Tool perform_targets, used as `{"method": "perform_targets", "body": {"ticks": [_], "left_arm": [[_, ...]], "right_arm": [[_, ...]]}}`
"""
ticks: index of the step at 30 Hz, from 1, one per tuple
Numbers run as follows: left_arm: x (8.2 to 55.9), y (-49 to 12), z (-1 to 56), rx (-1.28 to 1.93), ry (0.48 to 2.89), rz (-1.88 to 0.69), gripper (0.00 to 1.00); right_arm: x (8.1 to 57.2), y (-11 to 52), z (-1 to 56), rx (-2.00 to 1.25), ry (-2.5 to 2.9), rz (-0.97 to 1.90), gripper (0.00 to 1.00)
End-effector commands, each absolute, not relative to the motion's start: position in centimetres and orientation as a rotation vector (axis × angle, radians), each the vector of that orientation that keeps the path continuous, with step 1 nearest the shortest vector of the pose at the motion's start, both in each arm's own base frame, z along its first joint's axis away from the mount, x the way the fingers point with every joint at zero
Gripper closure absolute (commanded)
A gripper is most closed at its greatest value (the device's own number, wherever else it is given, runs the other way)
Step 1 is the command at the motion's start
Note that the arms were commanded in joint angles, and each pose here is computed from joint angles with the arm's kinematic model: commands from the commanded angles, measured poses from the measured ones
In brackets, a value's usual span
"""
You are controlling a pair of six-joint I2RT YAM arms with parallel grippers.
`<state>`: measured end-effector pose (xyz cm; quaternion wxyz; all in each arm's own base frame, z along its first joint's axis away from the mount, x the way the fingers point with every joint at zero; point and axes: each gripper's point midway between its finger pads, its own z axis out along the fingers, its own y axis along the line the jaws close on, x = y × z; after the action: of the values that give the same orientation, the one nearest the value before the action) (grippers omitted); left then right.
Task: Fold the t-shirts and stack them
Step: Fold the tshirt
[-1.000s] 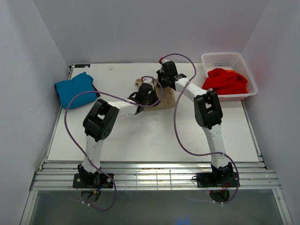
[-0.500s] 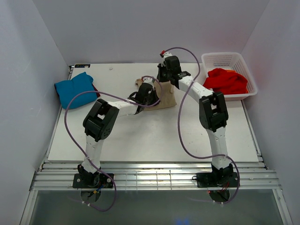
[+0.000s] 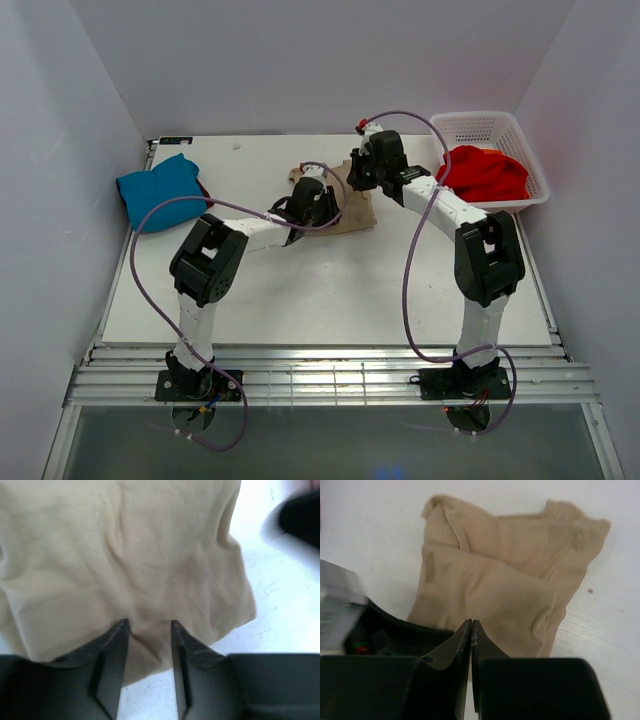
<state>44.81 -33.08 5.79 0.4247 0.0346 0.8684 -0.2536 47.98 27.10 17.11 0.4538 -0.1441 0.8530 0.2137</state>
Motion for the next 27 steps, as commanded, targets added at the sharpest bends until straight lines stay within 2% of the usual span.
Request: {"method": "perform_targets", "body": {"ticks": [1,2,3,4,5,6,15,19,27], "left_arm": [[45.4,-31.2,13.0,0.073,2.054,-0.551,0.48],[46.0,-30.7,14.0,0.055,2.039,-0.516,0.43],[46.4,-29.9,14.1,0.042,2.045,-0.494,0.32],[46.5,-29.3,13.9,0.034,2.063,-0.478,0.14],[46.7,-28.7,13.8,0.023,2.07,-0.47,0.13],[47.1,-27.7,13.5,0.003,2.083,-0.475,0.02],[49.0,-22.4,10.8,-0.113,2.171,-0.763,0.02],[47.9,-23.1,9.4,-0.098,2.19,-1.051,0.02],[46.4,-24.2,5.2,-0.127,2.292,-1.199,0.02]], "right_arm": [[46.7,27.2,12.7,-0.387,2.23,0.543,0.92],[46.6,27.2,11.0,-0.388,2.274,0.539,0.92],[46.6,27.2,10.4,-0.387,2.289,0.539,0.92],[46.6,27.4,9.0,-0.39,2.327,0.541,0.92],[46.7,27.4,8.5,-0.387,2.343,0.539,0.92],[46.7,27.5,8.0,-0.385,2.356,0.541,0.92],[46.4,26.9,3.2,-0.36,2.487,0.475,0.92],[46.2,26.1,2.6,-0.353,2.503,0.433,0.92],[46.7,26.1,2.8,-0.358,2.511,0.404,0.92]]}}
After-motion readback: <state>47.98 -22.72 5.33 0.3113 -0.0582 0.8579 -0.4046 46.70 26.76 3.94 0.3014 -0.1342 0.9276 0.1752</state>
